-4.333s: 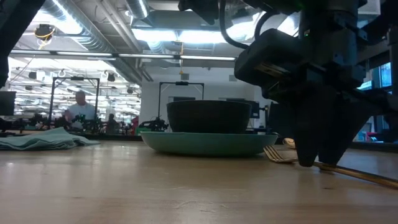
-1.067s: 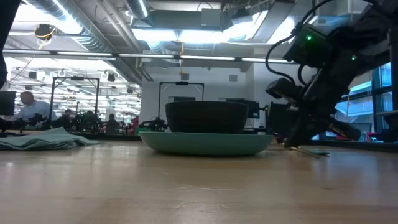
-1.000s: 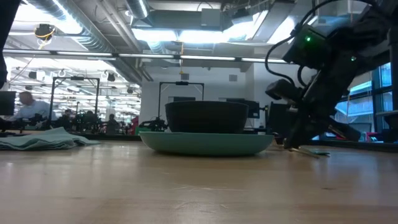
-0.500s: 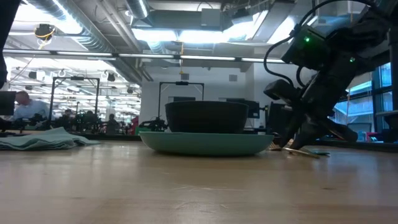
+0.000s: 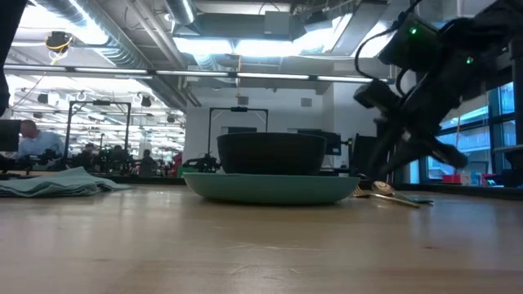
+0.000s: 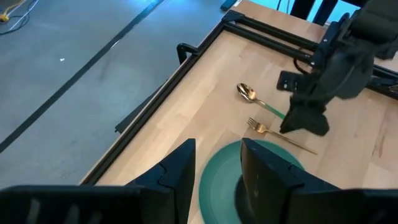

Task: Set table place
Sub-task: Put the green spoon into the black bowl

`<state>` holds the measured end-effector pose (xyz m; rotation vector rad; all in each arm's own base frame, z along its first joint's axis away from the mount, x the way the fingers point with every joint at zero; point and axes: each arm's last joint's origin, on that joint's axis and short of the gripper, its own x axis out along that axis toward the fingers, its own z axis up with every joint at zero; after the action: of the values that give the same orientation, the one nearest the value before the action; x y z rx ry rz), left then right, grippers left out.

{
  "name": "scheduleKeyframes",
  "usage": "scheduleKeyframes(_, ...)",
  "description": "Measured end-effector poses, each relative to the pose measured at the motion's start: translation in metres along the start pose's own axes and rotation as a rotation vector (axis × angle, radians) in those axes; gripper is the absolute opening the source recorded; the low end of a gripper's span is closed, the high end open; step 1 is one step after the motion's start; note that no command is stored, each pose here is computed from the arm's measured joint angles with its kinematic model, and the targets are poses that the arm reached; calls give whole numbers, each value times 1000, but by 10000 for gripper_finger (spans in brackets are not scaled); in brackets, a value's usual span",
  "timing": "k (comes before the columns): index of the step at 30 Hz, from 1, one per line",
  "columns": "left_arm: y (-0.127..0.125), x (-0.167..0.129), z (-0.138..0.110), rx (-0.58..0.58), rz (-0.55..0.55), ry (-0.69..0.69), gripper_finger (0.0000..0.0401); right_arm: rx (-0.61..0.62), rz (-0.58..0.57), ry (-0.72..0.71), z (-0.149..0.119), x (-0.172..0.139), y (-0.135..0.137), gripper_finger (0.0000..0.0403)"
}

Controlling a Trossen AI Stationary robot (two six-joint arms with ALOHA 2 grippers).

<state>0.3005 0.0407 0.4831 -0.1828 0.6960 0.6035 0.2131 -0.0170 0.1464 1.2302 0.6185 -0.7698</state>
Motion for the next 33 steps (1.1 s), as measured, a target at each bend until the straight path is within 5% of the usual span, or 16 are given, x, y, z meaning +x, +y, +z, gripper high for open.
scheduleKeyframes(13,0,0,-1,4,1,7,121,20,-242,-106,20,-35,-30,100)
scheduleKeyframes(25,0,0,-1,4,2,6,121,28,-289,-142,37,-14,-34,100)
scheduleKeyframes(33,0,0,-1,4,2,7,121,2,-217,-131,40,6,-26,100)
